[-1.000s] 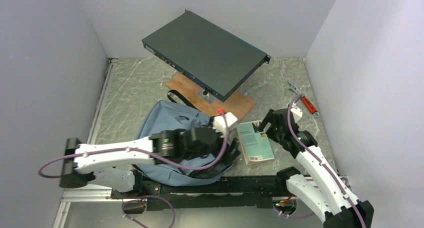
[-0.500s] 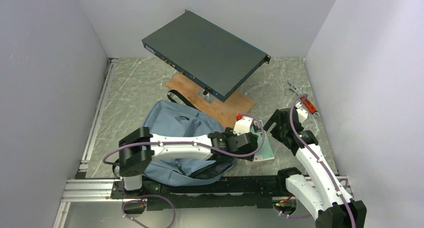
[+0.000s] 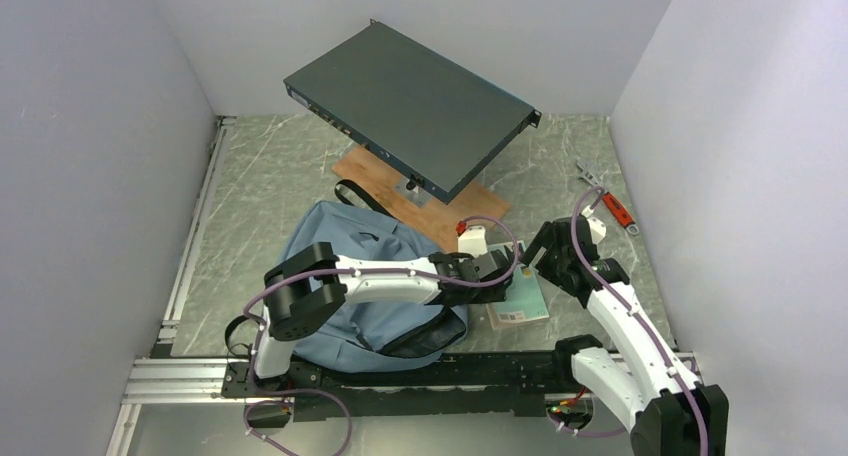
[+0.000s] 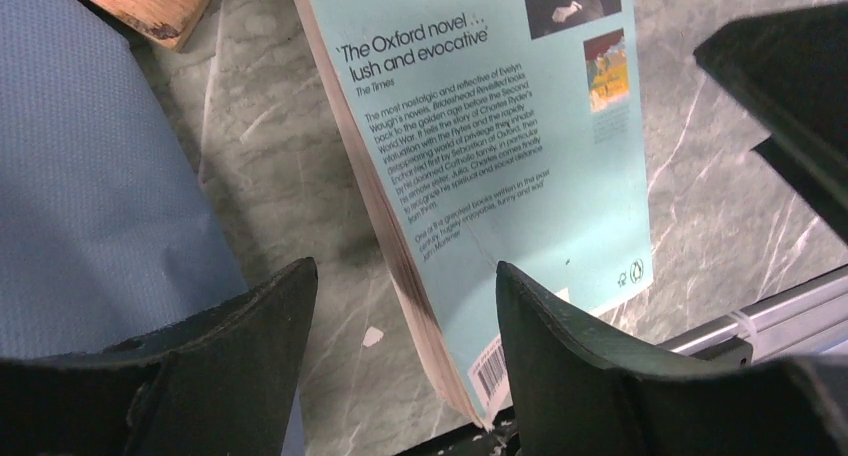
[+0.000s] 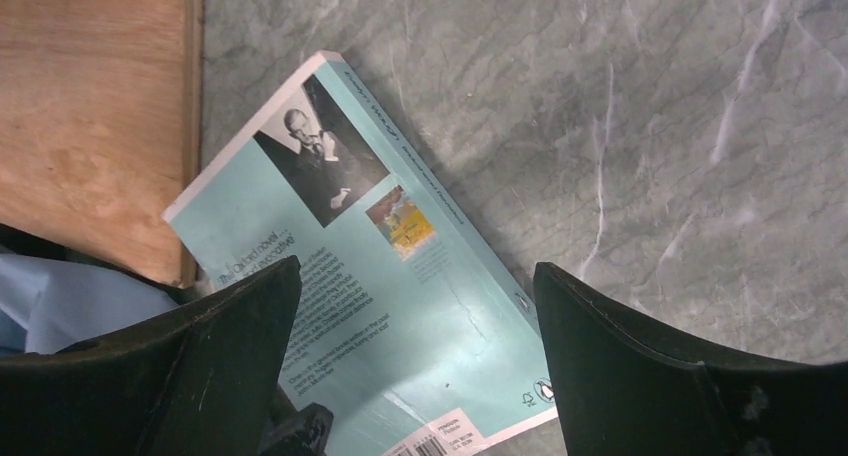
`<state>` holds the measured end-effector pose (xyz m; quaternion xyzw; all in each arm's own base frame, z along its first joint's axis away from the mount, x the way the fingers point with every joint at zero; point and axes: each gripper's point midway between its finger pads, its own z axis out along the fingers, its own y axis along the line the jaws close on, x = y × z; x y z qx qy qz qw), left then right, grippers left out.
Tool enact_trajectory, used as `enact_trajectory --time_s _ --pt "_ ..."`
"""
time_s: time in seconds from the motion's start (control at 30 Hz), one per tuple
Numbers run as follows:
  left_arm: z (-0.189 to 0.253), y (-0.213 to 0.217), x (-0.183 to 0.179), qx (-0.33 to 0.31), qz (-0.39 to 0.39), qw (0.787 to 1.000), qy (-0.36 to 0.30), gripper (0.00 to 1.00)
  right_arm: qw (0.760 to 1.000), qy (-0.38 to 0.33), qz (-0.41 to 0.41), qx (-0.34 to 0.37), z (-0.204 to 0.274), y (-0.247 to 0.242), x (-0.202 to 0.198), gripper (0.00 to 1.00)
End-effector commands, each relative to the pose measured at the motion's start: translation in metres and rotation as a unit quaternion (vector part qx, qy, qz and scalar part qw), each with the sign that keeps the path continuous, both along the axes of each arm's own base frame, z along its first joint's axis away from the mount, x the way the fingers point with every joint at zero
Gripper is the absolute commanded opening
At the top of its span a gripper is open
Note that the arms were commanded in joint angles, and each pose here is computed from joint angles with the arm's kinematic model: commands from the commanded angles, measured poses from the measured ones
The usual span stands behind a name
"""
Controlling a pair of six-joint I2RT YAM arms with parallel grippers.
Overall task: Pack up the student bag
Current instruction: Pick up the book from the center of the board.
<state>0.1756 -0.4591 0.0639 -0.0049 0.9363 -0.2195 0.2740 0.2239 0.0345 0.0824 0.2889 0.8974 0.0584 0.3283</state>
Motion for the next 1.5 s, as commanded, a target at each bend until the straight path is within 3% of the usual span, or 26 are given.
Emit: enact_trajectory --time_s 0.0,0.43,0.73,0.87,0.9,1.27,1.47 --pt "-0.006 -0.011 0.004 -0.035 0.016 0.999 0.026 0.7 1.0 -0.003 0.009 0.009 -0.006 0.004 0.005 0.88" --pt "-0.019 -0.026 0.0 -0.069 0.002 0.996 0.063 0.6 0.999 0.015 0.032 0.039 -0.023 0.017 -0.001 0.78" --pt "-0.01 -0.02 0.006 -0.076 -0.013 0.996 0.048 0.31 0.996 0.02 0.056 0.071 -0.028 0.031 -0.008 0.75" --pt "0.0 -0.014 0.01 -0.076 -0.03 0.996 0.031 0.03 0.991 0.005 0.084 0.108 -0.019 0.046 -0.01 0.74" --pt "0.002 -0.012 0.011 -0.074 -0.035 0.996 0.025 0.0 0.99 -0.001 0.089 0.114 -0.018 0.048 -0.011 0.75" --pt "0.032 0.006 0.02 -0.086 -0.08 0.993 -0.032 0.0 0.996 -0.004 0.049 0.073 -0.015 0.029 -0.008 0.79" --pt "0.043 0.011 0.018 -0.134 -0.092 0.987 -0.01 0.0 0.991 -0.011 0.076 0.108 -0.017 0.045 -0.007 0.95"
